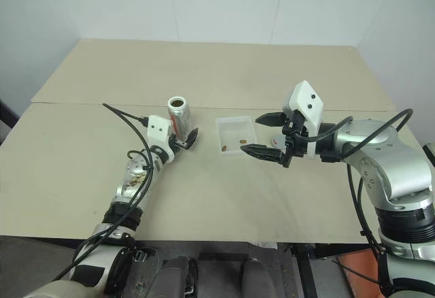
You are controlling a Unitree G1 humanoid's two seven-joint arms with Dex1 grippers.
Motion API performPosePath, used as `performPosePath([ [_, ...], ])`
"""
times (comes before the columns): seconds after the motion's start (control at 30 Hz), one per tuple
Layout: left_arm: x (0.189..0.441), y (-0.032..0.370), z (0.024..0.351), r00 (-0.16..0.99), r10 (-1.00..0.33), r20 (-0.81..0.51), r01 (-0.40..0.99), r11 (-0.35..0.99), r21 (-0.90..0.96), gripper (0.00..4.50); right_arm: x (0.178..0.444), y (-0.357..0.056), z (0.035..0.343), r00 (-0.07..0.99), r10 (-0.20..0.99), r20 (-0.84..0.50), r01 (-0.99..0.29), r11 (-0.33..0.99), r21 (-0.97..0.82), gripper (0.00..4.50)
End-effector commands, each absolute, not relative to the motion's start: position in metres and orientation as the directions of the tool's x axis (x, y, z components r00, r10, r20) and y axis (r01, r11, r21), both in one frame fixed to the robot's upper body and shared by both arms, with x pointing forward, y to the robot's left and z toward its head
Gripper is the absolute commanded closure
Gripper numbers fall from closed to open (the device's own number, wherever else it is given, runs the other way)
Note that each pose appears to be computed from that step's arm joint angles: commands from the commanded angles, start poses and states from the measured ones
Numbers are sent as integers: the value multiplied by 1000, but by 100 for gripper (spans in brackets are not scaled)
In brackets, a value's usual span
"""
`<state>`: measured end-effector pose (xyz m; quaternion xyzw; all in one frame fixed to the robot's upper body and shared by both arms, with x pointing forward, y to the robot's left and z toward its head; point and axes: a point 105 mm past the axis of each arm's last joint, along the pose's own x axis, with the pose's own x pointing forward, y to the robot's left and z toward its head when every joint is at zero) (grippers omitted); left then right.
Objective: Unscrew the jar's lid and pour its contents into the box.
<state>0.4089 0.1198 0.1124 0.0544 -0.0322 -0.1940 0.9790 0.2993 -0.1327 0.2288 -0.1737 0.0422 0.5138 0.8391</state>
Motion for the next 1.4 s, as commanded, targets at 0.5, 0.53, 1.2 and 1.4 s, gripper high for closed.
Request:
performPosePath([
  [0.5,305,176,188,662,-740,-117,730,601,327,2,289,-138,232,477,848,-230,-867,412,-280,0],
  [0.53,300,178,194,635,-761,-133,752,568,334,2,289,-139,232,477,848,-231,-867,412,-280,0],
  [1.2,260,182,254,322,-932,-167,898,244,367,2,287,-159,234,503,819,-276,-850,410,-330,0],
  [1.4,260,181,253,312,-935,-167,901,236,363,2,283,-159,231,504,818,-278,-851,413,-325,0],
])
